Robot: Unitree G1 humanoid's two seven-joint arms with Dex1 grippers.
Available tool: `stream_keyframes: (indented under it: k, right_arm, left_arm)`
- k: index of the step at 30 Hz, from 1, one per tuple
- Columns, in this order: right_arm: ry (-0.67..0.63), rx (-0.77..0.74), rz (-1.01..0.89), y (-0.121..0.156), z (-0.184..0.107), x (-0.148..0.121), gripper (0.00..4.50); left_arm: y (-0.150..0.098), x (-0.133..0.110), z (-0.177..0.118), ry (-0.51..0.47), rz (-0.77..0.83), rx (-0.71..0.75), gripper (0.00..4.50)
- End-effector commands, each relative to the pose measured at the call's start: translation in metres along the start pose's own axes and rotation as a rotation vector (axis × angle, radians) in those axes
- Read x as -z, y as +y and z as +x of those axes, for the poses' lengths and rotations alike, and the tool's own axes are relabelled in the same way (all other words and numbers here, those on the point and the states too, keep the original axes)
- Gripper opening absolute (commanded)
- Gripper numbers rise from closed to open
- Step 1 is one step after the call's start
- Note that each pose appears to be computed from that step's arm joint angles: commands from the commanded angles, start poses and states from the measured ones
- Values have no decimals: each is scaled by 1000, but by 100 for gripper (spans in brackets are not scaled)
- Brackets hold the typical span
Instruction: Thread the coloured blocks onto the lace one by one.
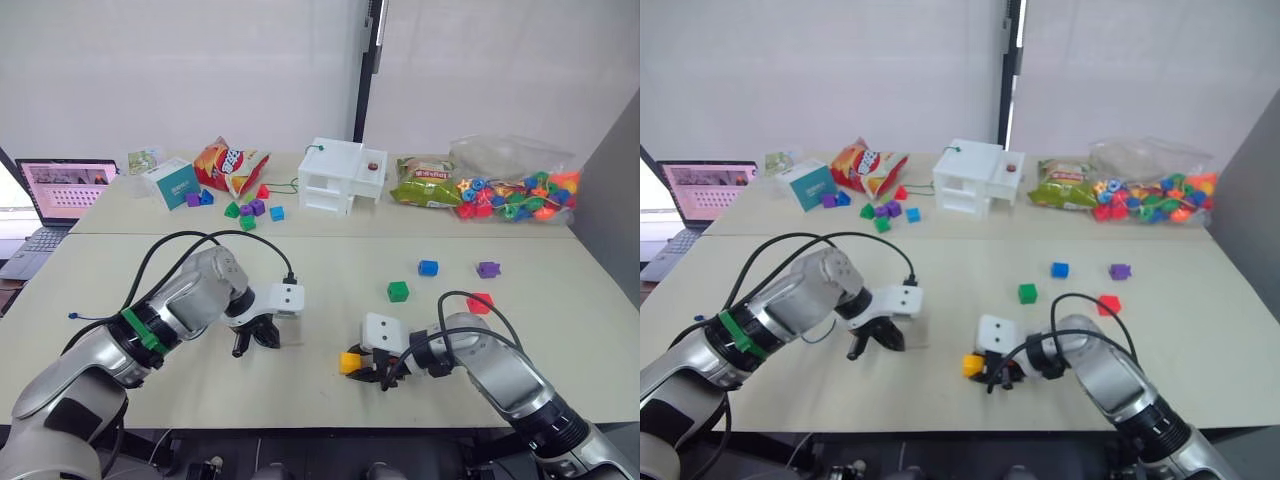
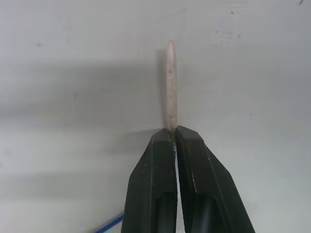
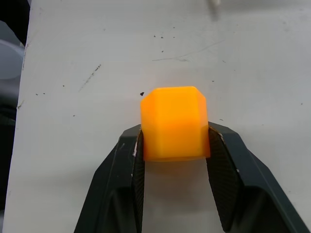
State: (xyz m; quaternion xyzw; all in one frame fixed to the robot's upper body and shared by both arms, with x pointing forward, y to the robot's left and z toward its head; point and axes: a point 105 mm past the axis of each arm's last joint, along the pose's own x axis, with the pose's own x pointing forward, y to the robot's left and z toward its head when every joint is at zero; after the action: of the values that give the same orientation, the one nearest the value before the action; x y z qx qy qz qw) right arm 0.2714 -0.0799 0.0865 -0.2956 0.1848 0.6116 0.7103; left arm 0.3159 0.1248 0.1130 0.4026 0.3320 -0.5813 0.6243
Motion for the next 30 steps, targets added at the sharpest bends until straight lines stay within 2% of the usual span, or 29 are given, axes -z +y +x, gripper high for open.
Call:
stream_keyframes:
  k: [1,6,12,15,17,19,23,25,29,30]
  right_arm:
    - [16,-23,20,7,3,6,127]
    - [5,-20,28,7,4,4,127]
    - [4,-22,28,6,5,3,127]
    - [3,-16,31,6,5,4,127]
    - [-2,-10,37,6,6,4,127]
    - [-10,-6,42,8,7,2,127]
    - [-19,12,53,10,7,1,127]
    - [-24,27,63,9,7,2,127]
    - [-27,48,75,9,7,2,127]
    - [-30,52,78,9,7,2,127]
  left_arm:
    - [4,4,-3,-48,34,-64,0]
    - [1,12,11,-60,43,-98,0]
    - [2,4,6,-108,57,-79,194]
    - [14,3,-7,-127,68,-125,294]
    - [19,3,-18,-185,59,-137,362]
    - [22,-1,-28,-292,42,-143,423]
    - [22,7,-39,-488,38,-155,428]
    - [14,17,-36,-534,44,-128,428]
    - [8,20,-34,-669,82,-97,428]
    - [8,26,-27,-652,54,-74,428]
